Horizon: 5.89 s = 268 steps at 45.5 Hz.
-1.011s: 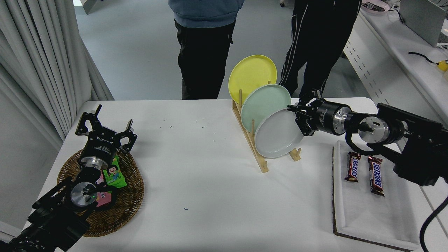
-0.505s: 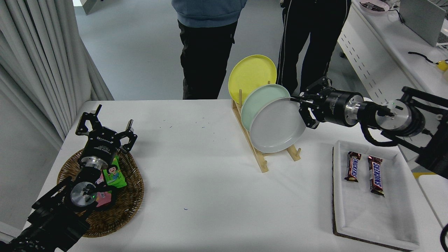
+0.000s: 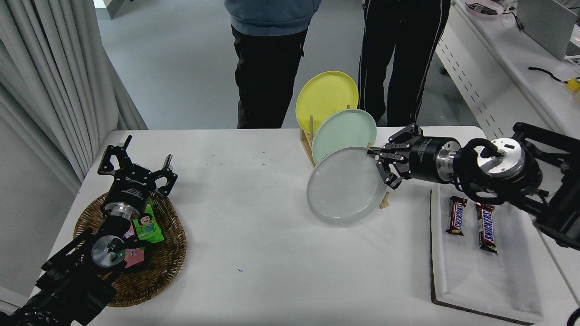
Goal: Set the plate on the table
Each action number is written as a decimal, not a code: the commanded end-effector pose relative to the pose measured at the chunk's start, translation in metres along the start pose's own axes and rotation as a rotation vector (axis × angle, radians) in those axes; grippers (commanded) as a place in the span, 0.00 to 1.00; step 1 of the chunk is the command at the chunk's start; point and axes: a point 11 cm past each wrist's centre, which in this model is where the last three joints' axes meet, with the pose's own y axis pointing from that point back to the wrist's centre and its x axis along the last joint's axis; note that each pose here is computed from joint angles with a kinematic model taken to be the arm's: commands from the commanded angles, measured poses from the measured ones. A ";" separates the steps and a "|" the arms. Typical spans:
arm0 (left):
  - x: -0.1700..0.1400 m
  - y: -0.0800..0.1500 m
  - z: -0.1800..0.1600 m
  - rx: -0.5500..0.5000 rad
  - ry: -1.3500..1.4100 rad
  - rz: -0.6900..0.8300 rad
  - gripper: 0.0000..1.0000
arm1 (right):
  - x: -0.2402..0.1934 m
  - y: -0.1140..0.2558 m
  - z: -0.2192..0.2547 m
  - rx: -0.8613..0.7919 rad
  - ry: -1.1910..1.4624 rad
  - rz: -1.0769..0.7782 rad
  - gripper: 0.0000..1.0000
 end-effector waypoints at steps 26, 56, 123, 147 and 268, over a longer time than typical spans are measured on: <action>0.000 0.000 0.000 -0.001 0.000 0.000 1.00 | 0.050 -0.047 0.096 -0.311 -0.363 0.113 0.00; 0.000 0.000 0.000 0.001 0.000 0.000 1.00 | 0.088 -0.067 0.082 -0.277 -0.456 0.246 0.00; 0.000 0.000 0.000 -0.001 0.000 0.000 1.00 | 0.094 -0.082 0.069 -0.213 -0.469 0.224 0.46; 0.000 0.000 0.000 0.001 0.000 0.000 1.00 | 0.036 -0.077 0.079 -0.200 -0.264 -0.074 1.00; 0.000 0.000 0.000 0.000 -0.001 -0.001 1.00 | 0.142 -0.074 -0.057 0.761 -0.120 -0.273 1.00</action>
